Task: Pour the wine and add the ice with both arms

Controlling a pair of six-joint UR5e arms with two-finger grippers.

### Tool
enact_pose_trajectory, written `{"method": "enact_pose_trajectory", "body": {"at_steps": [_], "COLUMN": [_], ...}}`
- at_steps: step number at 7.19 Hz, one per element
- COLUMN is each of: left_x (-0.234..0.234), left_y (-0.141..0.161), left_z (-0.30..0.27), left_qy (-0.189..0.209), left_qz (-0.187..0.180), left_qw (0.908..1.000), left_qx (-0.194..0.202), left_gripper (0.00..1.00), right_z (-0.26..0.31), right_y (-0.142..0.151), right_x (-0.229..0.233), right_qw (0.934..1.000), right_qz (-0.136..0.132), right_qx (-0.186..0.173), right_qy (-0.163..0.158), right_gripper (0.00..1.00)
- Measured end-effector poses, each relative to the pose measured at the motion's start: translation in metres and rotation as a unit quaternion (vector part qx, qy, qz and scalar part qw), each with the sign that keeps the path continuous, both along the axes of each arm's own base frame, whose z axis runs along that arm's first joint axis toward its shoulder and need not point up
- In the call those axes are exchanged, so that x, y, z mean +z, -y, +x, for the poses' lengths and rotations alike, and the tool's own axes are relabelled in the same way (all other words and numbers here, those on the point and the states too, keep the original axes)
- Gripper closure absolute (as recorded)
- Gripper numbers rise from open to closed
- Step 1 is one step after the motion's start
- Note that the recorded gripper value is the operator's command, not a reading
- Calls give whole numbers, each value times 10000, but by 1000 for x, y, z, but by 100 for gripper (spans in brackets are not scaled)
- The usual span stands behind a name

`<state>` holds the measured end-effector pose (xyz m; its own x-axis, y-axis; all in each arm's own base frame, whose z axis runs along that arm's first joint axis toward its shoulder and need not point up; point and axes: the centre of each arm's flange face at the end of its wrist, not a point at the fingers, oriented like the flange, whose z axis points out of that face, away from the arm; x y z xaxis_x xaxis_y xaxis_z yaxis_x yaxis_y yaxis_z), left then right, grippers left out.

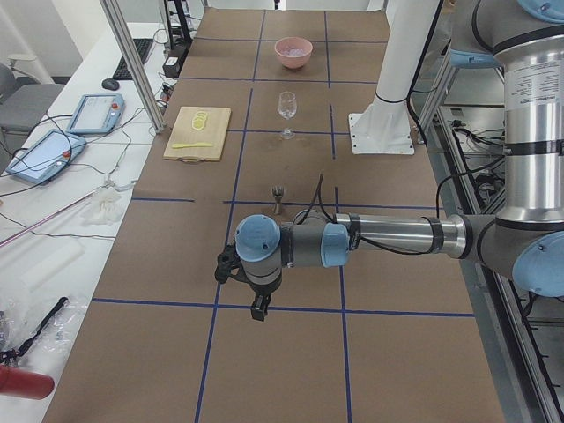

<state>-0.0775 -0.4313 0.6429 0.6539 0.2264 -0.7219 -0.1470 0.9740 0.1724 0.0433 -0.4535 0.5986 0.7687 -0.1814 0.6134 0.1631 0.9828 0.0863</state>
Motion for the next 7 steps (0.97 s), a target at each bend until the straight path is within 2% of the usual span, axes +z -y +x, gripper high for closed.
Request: {"method": "enact_pose_trajectory", "body": {"at_steps": [1, 2, 7], "left_x": [-4, -7, -13], "left_y": [1, 2, 2], "left_z": [0, 0, 0], "left_qy": [3, 8, 22], "left_qz": [50, 84, 146], "left_qw": [10000, 10000, 9999], "left_qx": [6, 8, 5], "left_gripper": [0, 0, 0], "right_z": [16, 24, 28], "right_y": [-20, -31, -38], "right_x": [29, 42, 46], "right_qw": [9995, 9988, 9983], "right_qz": [-285, -426, -500], "right_qx": [135, 226, 312], "right_qy": [-9, -9, 17], "right_gripper": [0, 0, 0]}}
